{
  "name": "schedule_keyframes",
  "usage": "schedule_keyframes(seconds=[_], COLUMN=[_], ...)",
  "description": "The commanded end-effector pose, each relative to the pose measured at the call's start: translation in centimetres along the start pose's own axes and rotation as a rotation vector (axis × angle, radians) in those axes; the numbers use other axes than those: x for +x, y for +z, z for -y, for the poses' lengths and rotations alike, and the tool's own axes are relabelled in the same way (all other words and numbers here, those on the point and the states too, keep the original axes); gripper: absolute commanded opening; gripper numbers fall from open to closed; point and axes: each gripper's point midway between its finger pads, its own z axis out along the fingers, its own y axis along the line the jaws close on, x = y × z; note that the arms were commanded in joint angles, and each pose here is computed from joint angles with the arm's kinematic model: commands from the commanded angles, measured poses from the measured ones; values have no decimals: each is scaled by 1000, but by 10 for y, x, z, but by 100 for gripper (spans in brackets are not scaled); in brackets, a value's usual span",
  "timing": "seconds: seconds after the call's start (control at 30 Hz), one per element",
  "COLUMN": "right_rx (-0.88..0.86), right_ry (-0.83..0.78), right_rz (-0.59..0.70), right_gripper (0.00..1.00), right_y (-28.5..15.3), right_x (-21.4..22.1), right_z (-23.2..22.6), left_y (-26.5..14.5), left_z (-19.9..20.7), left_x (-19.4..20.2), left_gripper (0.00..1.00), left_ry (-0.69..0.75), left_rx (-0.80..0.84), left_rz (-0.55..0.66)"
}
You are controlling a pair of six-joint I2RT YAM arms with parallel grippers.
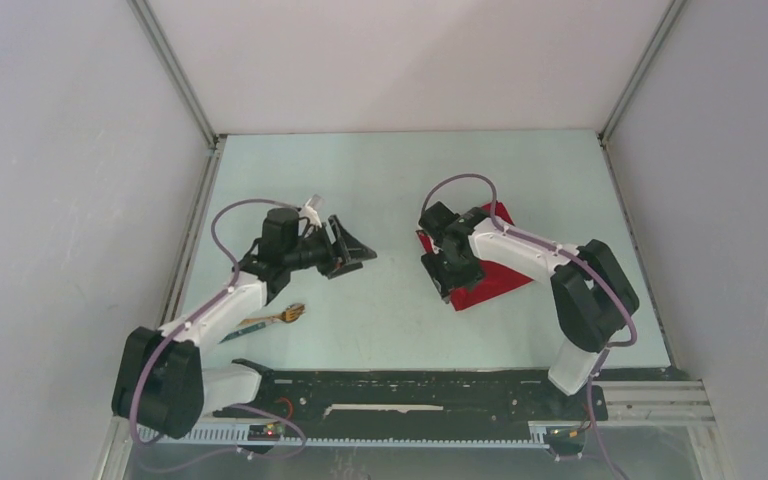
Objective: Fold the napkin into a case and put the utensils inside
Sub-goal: Pick up the upper triangle-folded napkin from the center of the board.
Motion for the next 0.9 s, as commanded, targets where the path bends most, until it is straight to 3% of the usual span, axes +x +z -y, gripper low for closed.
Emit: schedule_keyframes(seconds=[0.0,0.2,0.7,0.8,0.87], right_rx=[33,53,101,120,146], right_ry=[8,26,13,5,2], right_rz=[-19,-34,-48,-54,-49], right_gripper=[64,50,53,52,45], right_y=[8,21,48,54,60], right_x=[-2,-4,-8,-7,-8], right_z=[-2,-1,2,3,7], left_y=[-18,-21,-13,-12,-12], left_z=[-16,-24,-33,-34,-34], left_x=[18,26,30,30,30], left_gripper=[68,69,68,69,69], left_ry=[51,57,43,40,37], left_rx=[-49,-67,-75,-76,-77], left_rz=[5,-7,-44,-48,-47])
